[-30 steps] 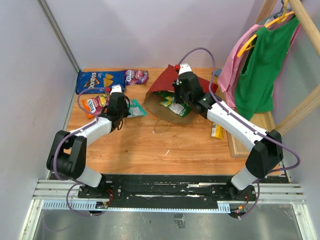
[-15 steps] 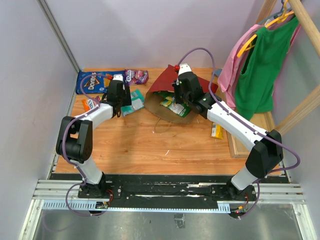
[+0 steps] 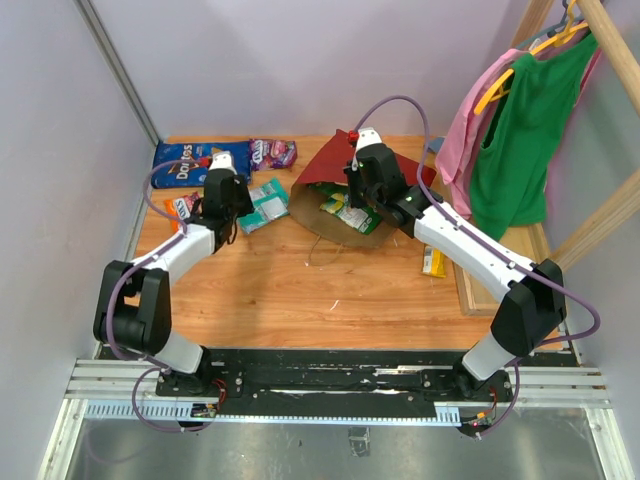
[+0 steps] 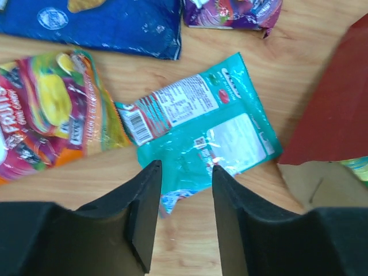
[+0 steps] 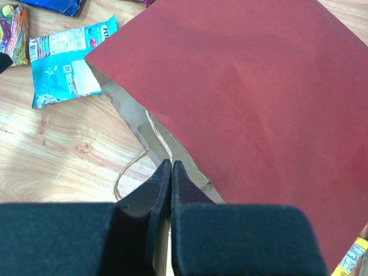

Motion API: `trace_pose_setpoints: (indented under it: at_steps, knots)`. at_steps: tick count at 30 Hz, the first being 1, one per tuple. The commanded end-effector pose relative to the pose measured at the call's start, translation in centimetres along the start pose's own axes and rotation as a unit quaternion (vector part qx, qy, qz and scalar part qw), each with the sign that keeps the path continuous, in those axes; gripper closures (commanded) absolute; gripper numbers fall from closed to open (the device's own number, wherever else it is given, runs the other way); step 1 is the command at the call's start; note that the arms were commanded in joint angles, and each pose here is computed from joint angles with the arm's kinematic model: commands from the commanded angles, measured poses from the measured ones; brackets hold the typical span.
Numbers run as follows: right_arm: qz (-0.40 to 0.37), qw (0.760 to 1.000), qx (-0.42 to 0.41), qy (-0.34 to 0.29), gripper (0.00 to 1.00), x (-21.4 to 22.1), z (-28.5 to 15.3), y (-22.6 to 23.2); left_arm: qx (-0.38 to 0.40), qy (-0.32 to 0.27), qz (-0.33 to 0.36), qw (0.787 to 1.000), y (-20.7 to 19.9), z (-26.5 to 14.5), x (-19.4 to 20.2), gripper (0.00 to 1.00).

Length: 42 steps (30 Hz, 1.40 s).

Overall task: Take the snacks out of the paper bag
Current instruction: Place the snack at the center of the board.

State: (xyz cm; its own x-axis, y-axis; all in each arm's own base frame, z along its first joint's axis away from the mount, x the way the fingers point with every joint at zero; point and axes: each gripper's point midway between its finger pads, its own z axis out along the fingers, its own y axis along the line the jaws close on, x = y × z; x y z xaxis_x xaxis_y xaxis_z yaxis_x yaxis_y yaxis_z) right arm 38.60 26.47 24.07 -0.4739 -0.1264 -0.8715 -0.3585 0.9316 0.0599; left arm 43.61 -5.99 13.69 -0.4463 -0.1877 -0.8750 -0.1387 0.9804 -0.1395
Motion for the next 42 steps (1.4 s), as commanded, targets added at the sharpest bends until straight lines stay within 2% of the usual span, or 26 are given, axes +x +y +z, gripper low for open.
trace_pose_setpoints:
  at_steps: [1,5,8,11,18,21,28,33,37,42]
  knots:
    - [-0.007,1.0,-0.021,0.0,0.99,0.0,-0.3,1.5,0.024,-0.001,-0.052,0.998,-1.0,0.8,1.0,0.58]
    - [-0.009,1.0,-0.016,-0.001,0.99,0.1,-0.5,1.2,0.025,0.01,-0.059,0.998,-1.5,2.7,1.5,0.58]
    - [-0.01,1.0,-0.009,0.001,0.99,0.2,-0.4,0.9,0.029,0.02,-0.063,0.997,-2.0,4.8,2.0,0.67]
    - [-0.014,1.0,-0.001,0.004,0.99,0.4,-0.5,0.6,0.016,0.038,-0.075,0.996,-1.4,6.7,2.7,0.7]
    - [-0.025,0.999,0.02,0.004,0.99,0.6,-0.7,-0.4,-0.015,0.063,-0.09,0.994,1.6,9.3,4.5,0.7]
    - [-0.024,0.999,0.027,0.005,0.99,0.7,-0.5,-0.6,0.007,0.085,-0.1,0.991,1.9,10.5,4.7,0.7]
    - [-0.023,0.999,0.033,0.004,0.99,0.6,-0.8,-0.9,-0.01,0.102,-0.067,0.993,2.5,12.2,3.6,0.68]
    - [-0.024,0.999,0.032,0.005,0.99,0.8,-0.8,-0.9,-0.002,0.08,-0.053,0.995,2.0,11.8,1.0,0.67]
    - [-0.024,0.999,0.03,0.007,0.99,0.9,-0.7,-0.8,0.024,0.053,-0.053,0.997,1.2,9.4,-1.1,0.64]
    - [-0.024,0.999,0.023,0.01,0.99,1.1,-0.5,-0.5,0.047,0.039,-0.078,0.995,1.0,5.5,-0.5,0.69]
